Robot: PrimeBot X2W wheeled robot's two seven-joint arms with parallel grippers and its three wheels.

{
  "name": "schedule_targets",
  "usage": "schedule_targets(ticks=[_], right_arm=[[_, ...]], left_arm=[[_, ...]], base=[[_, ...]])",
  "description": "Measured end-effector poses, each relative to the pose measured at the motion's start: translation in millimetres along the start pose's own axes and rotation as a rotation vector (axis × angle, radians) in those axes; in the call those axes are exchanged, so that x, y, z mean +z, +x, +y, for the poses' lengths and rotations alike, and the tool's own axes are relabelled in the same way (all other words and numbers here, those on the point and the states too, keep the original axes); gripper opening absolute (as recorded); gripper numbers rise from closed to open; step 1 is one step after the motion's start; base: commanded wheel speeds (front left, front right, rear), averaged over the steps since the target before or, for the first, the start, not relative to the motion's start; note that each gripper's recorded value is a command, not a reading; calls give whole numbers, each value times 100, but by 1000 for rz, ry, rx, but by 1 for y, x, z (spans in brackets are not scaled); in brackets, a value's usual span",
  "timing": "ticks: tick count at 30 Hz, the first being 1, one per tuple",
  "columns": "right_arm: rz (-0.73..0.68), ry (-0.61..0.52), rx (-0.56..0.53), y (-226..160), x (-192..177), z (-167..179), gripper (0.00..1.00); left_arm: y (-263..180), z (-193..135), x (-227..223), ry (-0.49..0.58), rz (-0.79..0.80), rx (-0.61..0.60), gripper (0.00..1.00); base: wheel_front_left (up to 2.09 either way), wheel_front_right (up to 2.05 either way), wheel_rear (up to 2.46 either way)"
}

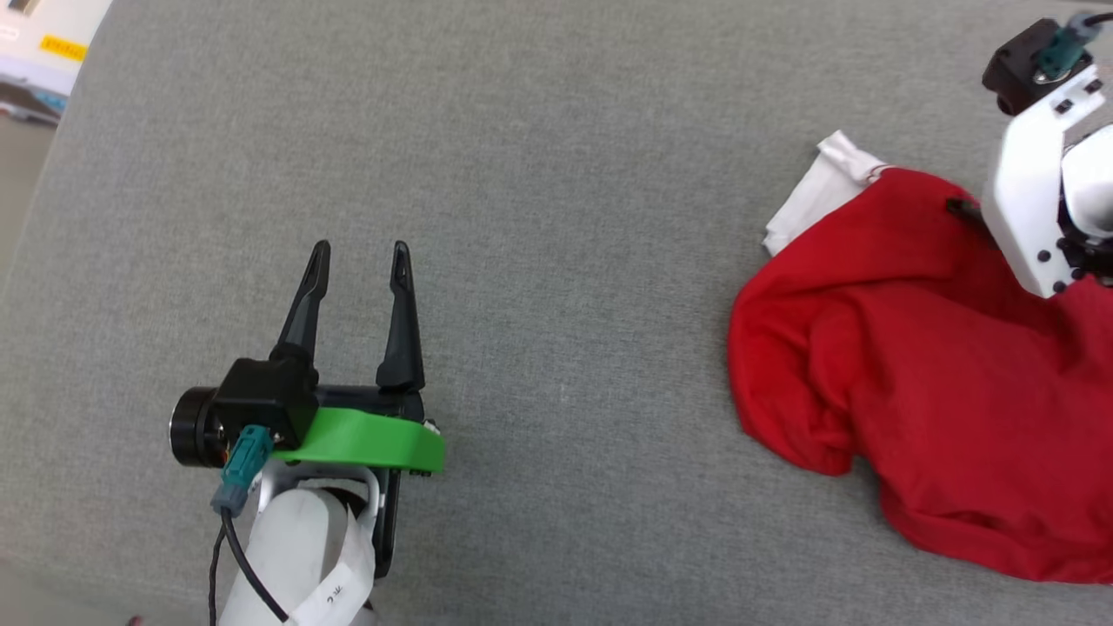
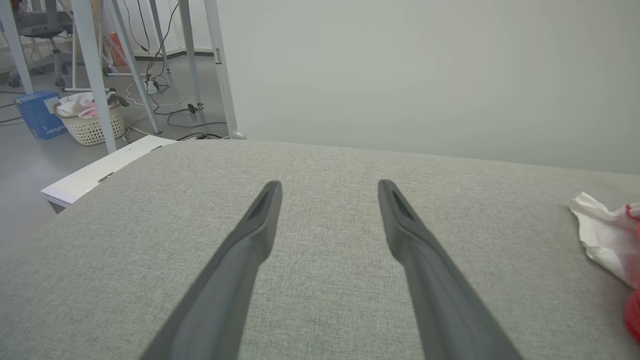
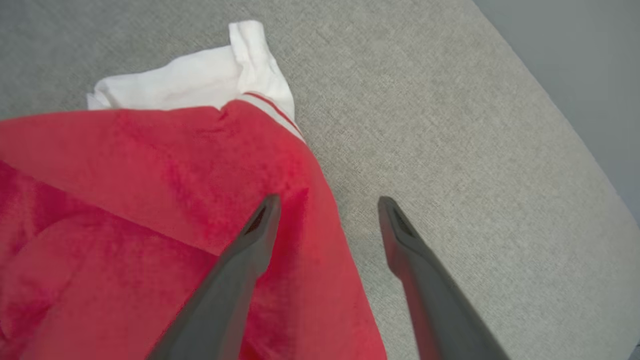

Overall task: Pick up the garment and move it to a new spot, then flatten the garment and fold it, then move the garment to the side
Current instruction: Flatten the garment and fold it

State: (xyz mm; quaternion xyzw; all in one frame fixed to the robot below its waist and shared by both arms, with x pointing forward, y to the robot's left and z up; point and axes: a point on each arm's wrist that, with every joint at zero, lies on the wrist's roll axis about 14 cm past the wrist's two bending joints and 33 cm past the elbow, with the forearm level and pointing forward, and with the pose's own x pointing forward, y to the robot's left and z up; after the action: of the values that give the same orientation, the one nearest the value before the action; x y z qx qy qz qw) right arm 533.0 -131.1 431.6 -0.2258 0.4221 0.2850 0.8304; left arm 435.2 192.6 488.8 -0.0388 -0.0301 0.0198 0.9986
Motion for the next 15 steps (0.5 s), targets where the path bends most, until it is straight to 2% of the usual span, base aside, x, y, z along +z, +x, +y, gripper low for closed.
schedule_targets(ticks=[5, 10, 13, 14, 15], right_arm=[[130, -30, 39, 42, -32, 12, 100], [166, -29, 61, 66, -44, 13, 100], [141, -14, 86, 72, -41, 17, 100], [127, -15, 90, 72, -40, 18, 40], [111, -21, 90, 72, -38, 18, 0]], left_arm=[[4, 5, -10, 2, 25, 17, 100], [4, 13, -19, 8, 48, 43, 100], [4, 17, -22, 12, 58, 53, 100], [3, 17, -23, 13, 60, 55, 100], [3, 18, -23, 13, 61, 56, 100]], base=[[0, 0, 0], [0, 0, 0], [0, 0, 0], [0, 0, 0], [0, 0, 0]])
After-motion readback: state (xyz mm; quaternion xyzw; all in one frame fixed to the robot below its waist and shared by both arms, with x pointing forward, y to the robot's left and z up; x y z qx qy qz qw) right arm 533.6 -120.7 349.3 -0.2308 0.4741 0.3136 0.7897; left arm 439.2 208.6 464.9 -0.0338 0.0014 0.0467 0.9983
